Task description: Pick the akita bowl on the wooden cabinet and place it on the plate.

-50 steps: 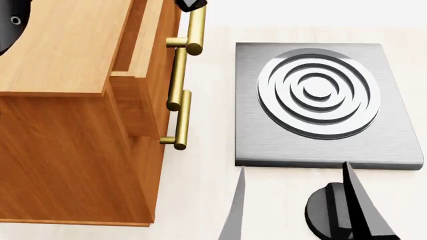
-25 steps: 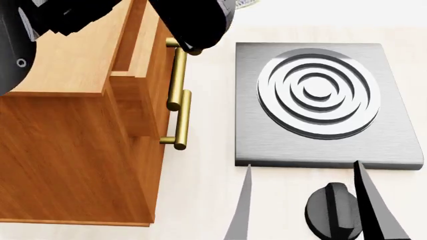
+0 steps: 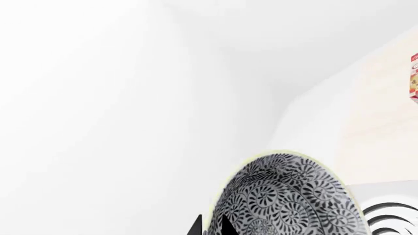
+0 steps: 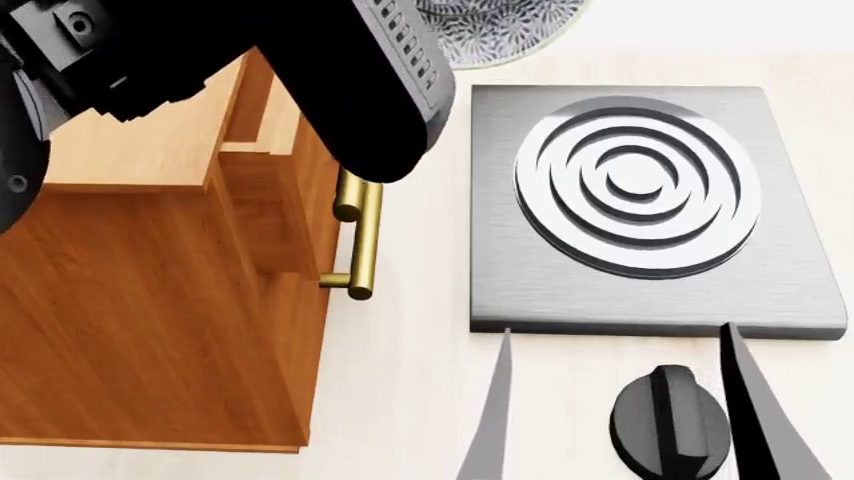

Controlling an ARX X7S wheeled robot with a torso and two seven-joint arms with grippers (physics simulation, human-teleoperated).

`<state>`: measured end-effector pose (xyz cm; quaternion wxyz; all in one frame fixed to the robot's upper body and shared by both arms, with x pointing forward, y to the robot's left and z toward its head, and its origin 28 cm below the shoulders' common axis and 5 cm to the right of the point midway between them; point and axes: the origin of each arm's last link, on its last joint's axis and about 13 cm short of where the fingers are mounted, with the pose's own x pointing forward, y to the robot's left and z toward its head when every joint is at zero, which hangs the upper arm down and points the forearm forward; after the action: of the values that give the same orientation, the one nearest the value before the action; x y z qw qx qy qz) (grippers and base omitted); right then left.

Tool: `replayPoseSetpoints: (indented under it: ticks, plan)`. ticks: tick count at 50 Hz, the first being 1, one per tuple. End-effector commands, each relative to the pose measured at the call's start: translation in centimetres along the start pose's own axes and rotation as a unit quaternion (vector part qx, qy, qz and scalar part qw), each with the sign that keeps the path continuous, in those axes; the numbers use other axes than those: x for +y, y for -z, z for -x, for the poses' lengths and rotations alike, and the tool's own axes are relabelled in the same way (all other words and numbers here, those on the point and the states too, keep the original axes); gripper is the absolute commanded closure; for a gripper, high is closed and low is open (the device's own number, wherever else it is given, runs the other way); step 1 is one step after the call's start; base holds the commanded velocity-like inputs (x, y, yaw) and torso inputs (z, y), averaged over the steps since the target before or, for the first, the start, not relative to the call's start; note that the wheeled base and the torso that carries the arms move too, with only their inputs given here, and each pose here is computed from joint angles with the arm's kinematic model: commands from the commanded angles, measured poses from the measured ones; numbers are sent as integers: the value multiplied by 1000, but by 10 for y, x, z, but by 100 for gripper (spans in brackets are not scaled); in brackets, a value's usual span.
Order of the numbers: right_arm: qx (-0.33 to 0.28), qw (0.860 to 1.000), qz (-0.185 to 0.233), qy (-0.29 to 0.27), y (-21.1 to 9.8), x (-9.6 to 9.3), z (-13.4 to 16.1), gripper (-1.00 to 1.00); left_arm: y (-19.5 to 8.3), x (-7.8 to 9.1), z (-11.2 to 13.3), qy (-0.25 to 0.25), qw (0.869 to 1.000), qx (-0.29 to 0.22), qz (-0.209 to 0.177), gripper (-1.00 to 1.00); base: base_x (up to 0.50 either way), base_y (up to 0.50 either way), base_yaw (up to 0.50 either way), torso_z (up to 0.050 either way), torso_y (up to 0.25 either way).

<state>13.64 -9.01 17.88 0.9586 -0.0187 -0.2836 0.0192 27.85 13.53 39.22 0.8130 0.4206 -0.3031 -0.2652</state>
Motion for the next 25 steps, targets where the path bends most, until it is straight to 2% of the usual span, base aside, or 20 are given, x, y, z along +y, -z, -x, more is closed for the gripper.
replayPoseSetpoints:
  ticks: [1,25]
  plan:
    - [-11,1000,2,4,-1,-1,-2,-100,-9,-1,4,19,999,-34,0,100,0,0,0,0,0]
    - [-12,1000,3,1,-3,0,-2,-100,3,-23,11,53,998,-37,12,100,0,0,0,0,0]
